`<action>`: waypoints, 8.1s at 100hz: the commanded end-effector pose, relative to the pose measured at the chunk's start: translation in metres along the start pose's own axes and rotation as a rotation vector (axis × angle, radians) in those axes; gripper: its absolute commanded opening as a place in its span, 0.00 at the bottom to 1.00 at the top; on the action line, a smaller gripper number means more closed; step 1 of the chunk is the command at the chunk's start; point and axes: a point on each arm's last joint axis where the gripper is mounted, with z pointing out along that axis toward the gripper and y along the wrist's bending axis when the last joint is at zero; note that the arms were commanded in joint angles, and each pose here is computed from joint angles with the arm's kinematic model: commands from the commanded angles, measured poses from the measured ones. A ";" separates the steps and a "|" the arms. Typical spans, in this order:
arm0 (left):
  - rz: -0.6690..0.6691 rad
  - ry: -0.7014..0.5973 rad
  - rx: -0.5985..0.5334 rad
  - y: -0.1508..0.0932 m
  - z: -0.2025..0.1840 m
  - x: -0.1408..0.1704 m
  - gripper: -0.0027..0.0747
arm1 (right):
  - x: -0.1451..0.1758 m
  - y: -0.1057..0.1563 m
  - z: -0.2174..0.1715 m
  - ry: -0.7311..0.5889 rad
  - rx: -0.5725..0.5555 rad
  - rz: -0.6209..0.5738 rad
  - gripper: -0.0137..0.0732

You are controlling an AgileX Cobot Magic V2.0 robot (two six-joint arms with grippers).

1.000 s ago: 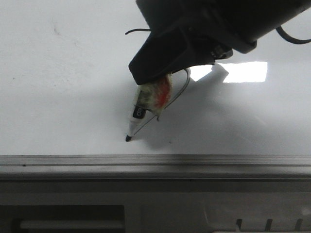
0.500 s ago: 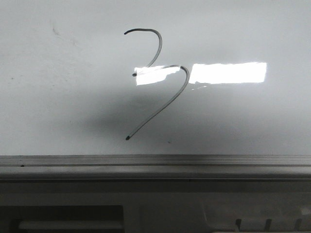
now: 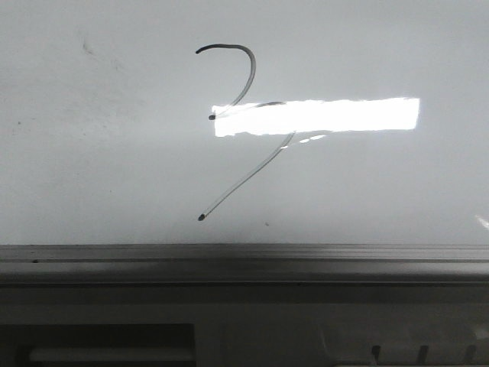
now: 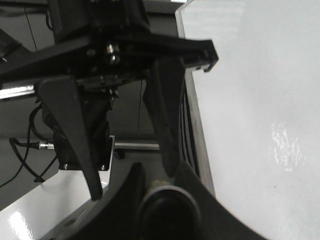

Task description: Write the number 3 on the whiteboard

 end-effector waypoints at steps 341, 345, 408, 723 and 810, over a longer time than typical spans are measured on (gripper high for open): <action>-0.680 -0.012 -0.696 0.114 0.134 0.066 0.36 | 0.069 0.006 -0.111 -0.119 0.462 0.347 0.09; -0.685 -0.013 -0.706 0.115 0.133 0.066 0.44 | 0.069 0.006 -0.111 -0.119 0.462 0.347 0.09; -0.628 -0.414 -0.609 0.077 0.047 0.011 0.51 | 0.081 0.029 -0.141 -0.165 0.602 0.167 0.09; -0.210 -0.139 -1.067 0.026 -0.004 0.196 0.01 | 0.190 0.061 -0.137 -0.320 0.887 0.071 0.09; -0.209 -0.141 -1.067 0.026 -0.004 0.196 0.01 | 0.199 0.062 -0.131 -0.291 0.877 0.084 0.09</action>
